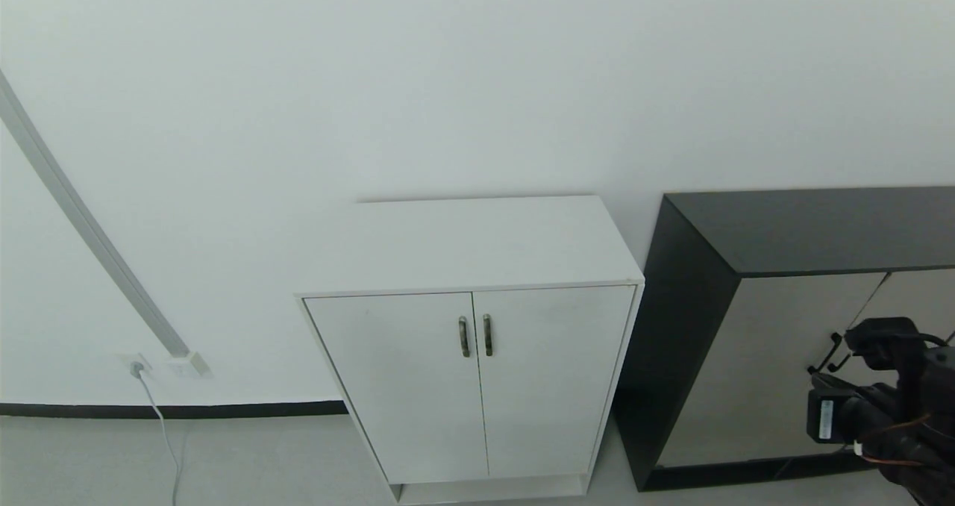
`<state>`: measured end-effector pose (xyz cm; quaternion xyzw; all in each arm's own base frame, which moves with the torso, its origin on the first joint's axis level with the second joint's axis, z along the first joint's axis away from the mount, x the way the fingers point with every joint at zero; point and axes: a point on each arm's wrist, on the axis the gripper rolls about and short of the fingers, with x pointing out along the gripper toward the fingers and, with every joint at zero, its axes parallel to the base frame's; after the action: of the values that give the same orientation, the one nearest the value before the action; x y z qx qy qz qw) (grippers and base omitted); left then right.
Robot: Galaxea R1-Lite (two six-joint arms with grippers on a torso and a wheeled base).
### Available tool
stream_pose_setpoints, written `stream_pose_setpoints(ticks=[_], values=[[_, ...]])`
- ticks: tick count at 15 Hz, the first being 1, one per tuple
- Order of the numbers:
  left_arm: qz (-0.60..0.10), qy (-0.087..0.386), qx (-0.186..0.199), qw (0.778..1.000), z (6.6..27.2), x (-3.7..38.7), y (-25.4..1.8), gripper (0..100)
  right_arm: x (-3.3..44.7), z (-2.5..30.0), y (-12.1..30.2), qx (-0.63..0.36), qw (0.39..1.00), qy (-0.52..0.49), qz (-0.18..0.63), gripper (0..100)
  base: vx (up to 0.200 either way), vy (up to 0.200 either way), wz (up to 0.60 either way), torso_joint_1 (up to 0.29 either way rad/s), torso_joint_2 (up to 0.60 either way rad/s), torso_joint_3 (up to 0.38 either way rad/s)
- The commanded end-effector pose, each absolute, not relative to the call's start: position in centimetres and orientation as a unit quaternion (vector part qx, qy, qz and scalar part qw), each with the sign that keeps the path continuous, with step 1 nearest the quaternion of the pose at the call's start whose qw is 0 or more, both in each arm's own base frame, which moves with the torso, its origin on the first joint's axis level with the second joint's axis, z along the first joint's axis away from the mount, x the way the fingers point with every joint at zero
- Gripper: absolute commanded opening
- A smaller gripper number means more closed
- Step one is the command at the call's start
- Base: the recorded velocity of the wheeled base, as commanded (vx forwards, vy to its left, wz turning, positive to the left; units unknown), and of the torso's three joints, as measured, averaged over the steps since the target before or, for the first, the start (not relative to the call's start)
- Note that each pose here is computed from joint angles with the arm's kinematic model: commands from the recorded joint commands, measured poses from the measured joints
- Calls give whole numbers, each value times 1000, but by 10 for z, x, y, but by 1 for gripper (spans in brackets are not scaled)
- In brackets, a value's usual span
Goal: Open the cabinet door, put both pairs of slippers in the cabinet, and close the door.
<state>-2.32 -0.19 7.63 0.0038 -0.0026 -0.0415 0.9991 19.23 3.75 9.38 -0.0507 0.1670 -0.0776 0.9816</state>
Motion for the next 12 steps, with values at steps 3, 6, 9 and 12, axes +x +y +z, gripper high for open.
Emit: stream_pose_setpoints(ticks=[3,6,9,12], values=[[-41,-2,3,999,76,-23,-2,0,149,108,22,-41,986,134,-89,0,0,0,0,0,0,0],[-41,-2,4,999,76,-23,-2,0,123,118,11,-53,989,131,-50,0,0,0,0,0,0,0],[-41,-2,3,999,76,-23,-2,0,93,117,6,-57,988,143,-8,0,0,0,0,0,0,0],[-41,-2,4,999,76,-23,-2,0,66,109,5,-55,984,168,22,0,0,0,0,0,0,0]])
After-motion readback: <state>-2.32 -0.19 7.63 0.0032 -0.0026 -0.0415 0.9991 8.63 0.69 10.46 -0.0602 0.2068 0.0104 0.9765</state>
